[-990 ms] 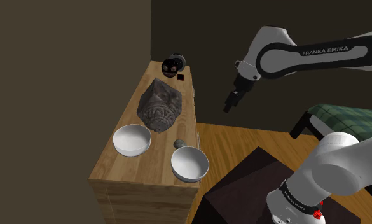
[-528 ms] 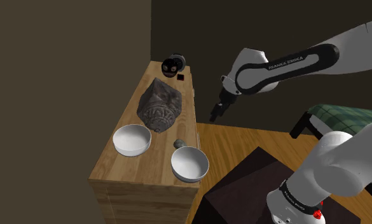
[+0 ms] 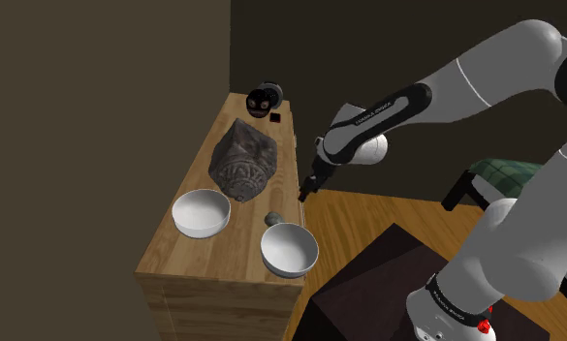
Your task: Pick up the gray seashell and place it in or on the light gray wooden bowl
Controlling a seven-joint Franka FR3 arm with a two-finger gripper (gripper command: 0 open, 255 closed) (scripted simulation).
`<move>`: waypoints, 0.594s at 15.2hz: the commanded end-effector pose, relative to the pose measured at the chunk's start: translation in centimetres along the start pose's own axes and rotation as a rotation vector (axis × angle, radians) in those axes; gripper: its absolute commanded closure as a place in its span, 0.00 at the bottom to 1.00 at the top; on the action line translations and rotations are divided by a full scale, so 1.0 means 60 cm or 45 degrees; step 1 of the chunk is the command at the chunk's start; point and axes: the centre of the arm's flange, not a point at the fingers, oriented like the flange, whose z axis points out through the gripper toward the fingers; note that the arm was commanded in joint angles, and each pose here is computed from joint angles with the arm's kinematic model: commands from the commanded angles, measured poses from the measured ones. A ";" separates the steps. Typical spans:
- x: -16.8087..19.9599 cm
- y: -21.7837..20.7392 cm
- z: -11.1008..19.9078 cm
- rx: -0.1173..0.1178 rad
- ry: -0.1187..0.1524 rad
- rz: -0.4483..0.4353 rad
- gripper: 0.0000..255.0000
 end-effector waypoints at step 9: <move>0.076 -0.001 0.206 0.103 0.033 -0.016 0.00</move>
